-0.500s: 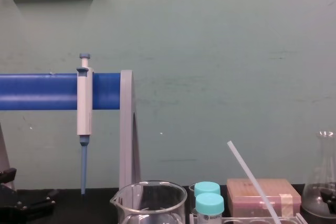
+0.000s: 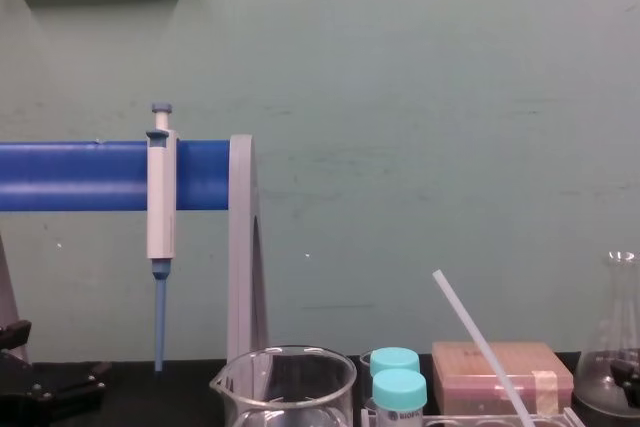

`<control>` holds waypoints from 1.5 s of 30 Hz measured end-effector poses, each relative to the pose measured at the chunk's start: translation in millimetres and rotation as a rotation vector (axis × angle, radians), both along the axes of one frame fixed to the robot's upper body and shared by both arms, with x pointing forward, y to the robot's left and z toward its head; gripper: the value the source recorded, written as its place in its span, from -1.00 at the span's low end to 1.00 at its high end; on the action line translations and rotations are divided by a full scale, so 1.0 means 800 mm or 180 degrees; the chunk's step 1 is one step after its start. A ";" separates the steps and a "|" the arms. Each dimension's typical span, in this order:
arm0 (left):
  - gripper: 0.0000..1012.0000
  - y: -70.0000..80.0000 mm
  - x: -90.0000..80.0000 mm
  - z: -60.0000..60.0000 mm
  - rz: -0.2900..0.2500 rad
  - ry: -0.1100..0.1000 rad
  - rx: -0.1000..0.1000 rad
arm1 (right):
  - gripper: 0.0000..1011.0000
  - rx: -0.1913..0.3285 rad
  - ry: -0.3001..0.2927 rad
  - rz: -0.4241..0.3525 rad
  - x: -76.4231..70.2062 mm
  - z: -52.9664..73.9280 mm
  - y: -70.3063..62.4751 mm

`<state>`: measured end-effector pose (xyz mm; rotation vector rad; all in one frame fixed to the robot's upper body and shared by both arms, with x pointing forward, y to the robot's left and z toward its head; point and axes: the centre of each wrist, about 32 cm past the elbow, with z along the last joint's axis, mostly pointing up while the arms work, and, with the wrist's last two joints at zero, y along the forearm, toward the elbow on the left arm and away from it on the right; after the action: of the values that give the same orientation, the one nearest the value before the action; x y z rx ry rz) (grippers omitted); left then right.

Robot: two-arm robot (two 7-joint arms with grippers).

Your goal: Pick up the stirring rod with one hand, then place it down.

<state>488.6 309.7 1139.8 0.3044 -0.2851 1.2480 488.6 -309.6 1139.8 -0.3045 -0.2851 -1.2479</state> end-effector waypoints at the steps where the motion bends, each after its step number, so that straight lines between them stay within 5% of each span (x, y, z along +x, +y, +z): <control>1: 0.98 0.000 0.000 0.000 0.0000 0.0000 0.0000 | 0.98 0.0000 0.0000 0.0000 0.000 0.000 0.000; 45: 0.98 0.000 0.000 0.000 0.0000 0.0000 0.0000 | 0.98 0.0000 0.0000 0.0000 0.000 0.000 0.000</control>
<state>488.6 309.7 1139.8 0.3044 -0.2851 1.2479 488.6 -309.6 1139.8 -0.3044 -0.2851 -1.2480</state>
